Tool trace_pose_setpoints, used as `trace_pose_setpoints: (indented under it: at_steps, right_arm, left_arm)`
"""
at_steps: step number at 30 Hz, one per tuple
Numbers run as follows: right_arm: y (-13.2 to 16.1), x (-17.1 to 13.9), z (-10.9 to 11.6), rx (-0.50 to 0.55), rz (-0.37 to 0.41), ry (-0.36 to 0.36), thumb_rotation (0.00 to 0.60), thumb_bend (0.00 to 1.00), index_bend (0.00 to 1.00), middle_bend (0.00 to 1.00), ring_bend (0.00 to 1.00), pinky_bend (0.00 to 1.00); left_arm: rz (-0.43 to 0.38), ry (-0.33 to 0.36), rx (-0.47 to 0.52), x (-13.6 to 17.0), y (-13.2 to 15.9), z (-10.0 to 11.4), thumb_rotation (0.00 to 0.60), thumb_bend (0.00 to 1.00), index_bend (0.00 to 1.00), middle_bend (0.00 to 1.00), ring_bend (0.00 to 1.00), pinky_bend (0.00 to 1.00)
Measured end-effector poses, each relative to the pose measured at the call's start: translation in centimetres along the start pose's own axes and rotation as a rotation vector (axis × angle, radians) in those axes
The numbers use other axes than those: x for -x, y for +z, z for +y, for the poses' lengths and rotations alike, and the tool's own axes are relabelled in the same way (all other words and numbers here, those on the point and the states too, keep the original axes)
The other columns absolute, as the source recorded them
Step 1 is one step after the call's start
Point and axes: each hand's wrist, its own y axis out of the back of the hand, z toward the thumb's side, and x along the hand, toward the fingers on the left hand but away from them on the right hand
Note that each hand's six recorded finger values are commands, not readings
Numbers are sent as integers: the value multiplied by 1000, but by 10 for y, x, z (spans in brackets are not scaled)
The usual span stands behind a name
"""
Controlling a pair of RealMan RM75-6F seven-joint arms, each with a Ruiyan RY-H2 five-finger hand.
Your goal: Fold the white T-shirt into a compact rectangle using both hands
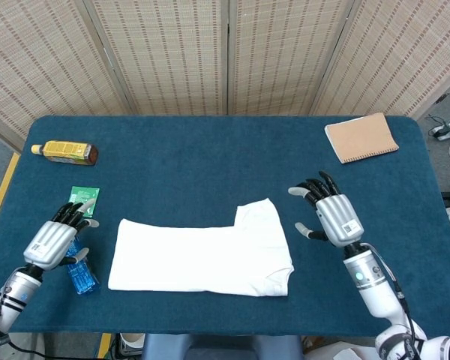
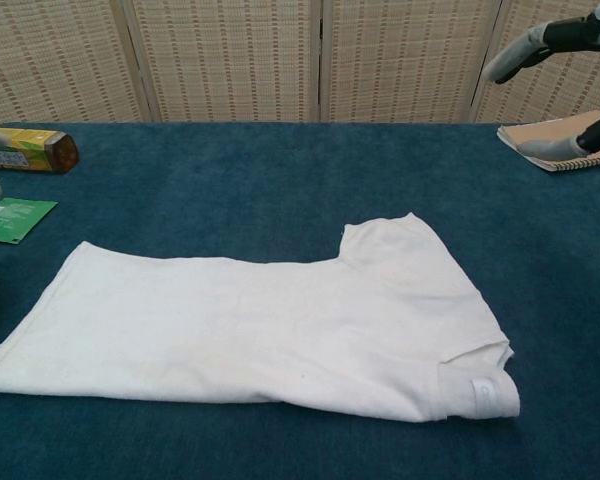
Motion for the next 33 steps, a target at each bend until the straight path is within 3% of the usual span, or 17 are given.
trace_pose_setpoints:
  at_steps: [8, 14, 22, 28, 33]
  right_arm:
    - [-1, -14, 3, 0, -2, 3, 600, 205, 276, 261, 137, 0]
    - [-3, -20, 5, -3, -7, 2, 600, 204, 285, 262, 137, 0]
    - [-10, -29, 7, 5, -32, -1, 600, 204, 294, 263, 137, 0]
    - [-12, -33, 7, 13, -41, -4, 600, 205, 298, 263, 137, 0]
    - [-12, -34, 7, 16, -45, -5, 600, 205, 304, 265, 137, 0]
  left_arm:
    - [-154, -14, -98, -30, 17, -13, 600, 324, 405, 60, 0, 0]
    - [-241, -43, -184, -51, 27, -25, 600, 324, 356, 60, 0, 0]
    - [-280, -25, -277, -57, 26, -39, 600, 288, 334, 60, 0, 0]
    - [-301, 20, -290, -53, 19, -49, 600, 177, 302, 60, 0, 0]
    - [-331, 47, -282, -48, 20, -60, 600, 175, 289, 60, 0, 0]
